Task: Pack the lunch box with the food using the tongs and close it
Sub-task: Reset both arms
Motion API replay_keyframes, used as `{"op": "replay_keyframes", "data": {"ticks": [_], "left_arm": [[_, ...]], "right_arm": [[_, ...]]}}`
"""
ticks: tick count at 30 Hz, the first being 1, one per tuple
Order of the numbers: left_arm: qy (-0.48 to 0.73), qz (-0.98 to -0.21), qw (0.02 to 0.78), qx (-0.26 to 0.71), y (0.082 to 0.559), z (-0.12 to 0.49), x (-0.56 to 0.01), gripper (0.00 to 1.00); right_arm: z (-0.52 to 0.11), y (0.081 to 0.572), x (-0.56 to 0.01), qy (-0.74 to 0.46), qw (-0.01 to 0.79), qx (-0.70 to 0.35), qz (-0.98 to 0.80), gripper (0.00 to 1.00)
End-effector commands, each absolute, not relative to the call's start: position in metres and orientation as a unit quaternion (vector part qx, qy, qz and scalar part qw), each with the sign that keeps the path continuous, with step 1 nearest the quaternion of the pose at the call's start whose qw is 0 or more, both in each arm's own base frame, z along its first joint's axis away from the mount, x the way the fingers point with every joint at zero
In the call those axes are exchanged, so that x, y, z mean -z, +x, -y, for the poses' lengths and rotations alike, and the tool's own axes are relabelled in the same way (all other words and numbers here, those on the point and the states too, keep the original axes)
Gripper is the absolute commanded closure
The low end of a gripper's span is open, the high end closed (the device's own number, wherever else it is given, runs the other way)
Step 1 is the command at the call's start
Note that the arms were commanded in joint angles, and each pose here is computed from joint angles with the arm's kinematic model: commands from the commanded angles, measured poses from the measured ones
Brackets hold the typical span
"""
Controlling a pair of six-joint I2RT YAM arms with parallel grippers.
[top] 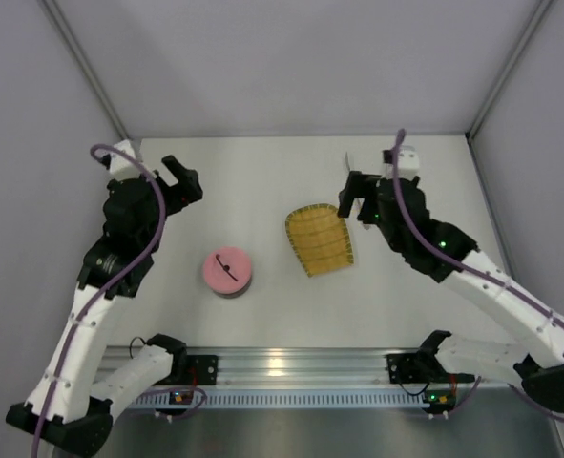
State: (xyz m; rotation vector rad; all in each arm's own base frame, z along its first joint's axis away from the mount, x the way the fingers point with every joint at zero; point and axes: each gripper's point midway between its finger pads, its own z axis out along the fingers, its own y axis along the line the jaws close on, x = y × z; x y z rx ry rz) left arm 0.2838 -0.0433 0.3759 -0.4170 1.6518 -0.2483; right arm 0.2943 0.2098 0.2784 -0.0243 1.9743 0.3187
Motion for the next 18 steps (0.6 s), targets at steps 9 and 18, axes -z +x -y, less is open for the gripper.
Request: {"op": "replay_keyframes", "data": {"ticks": [9,18], "left_arm": [[-0.076,-0.789,0.579,0.190,0.347,0.119,-0.337,0.01],[-0.054,-0.801,0.562,0.201,0.347,0.130,-0.322,0.01]], "right_arm": [[-0.075,0.266,-0.345,0.122,0.638,-0.030,-0.760,0.01],[-0.063,0.259,-0.351,0.134,0.651,-0.031,-0.747,0.01]]}}
